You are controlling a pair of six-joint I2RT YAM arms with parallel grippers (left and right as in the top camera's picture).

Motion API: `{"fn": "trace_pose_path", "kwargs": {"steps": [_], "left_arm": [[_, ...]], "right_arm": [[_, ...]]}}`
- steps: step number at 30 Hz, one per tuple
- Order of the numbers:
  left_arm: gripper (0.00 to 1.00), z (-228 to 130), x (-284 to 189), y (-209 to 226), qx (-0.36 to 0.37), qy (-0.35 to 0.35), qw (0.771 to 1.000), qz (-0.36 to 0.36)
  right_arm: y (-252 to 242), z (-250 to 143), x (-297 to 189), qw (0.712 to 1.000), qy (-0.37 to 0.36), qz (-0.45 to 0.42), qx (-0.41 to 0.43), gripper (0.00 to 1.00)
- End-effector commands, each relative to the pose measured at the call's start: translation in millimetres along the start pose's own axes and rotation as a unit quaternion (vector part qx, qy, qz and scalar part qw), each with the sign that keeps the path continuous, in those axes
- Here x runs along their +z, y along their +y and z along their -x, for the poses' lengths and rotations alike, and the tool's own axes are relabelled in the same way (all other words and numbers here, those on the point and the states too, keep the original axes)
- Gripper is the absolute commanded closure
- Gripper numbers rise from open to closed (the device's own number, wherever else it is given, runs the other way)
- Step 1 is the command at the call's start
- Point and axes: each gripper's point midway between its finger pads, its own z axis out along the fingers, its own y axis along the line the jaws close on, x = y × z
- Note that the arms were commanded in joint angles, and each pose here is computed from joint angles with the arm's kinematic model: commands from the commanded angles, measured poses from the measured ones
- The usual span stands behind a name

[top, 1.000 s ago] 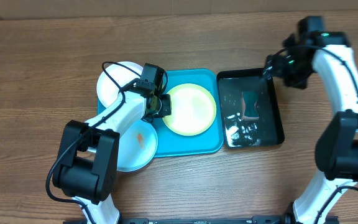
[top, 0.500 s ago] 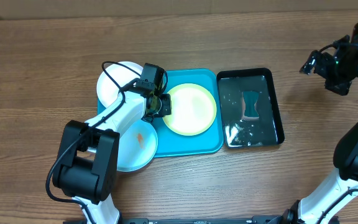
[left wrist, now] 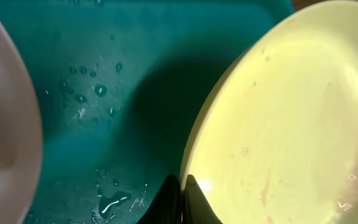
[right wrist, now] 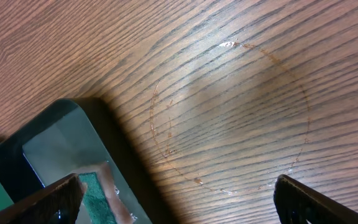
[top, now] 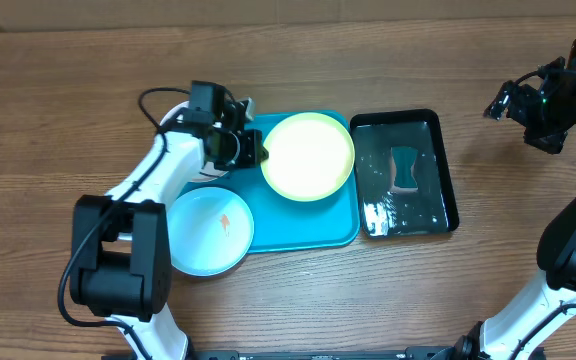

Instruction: Clean dirty plates on tray and stack at the side

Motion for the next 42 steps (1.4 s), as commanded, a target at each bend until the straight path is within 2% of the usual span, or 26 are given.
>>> {"fn": "trace_pose_path", "kwargs": {"steps": [1, 7, 13, 24, 33, 42], "left_arm": [[0.96, 19, -23, -21, 0.025, -0.026, 0.998, -0.054], [0.96, 28, -40, -30, 0.038, -0.051, 0.997, -0.047], [0.96, 39, -65, -33, 0.056, -0.087, 0.994, 0.019], [0.96, 60, -115, -93, 0.132, -0.181, 0.968, 0.112], [0.96, 47, -104, -139, 0.163, -0.206, 0.954, 0.143], [0.96, 34, -98, -171, 0.21, -0.238, 0.929, 0.191]], "right_arm": [[2, 5, -4, 1.0, -0.009, 0.005, -0.003, 0.0], [2, 5, -4, 1.0, -0.009, 0.005, -0.003, 0.0], [2, 6, -4, 1.0, -0.009, 0.005, -0.003, 0.0], [2, 5, -4, 1.0, -0.009, 0.005, -0.003, 0.0], [2, 5, -4, 1.0, -0.009, 0.005, -0.003, 0.0], [2, 5, -4, 1.0, -0.009, 0.005, -0.003, 0.0]]}}
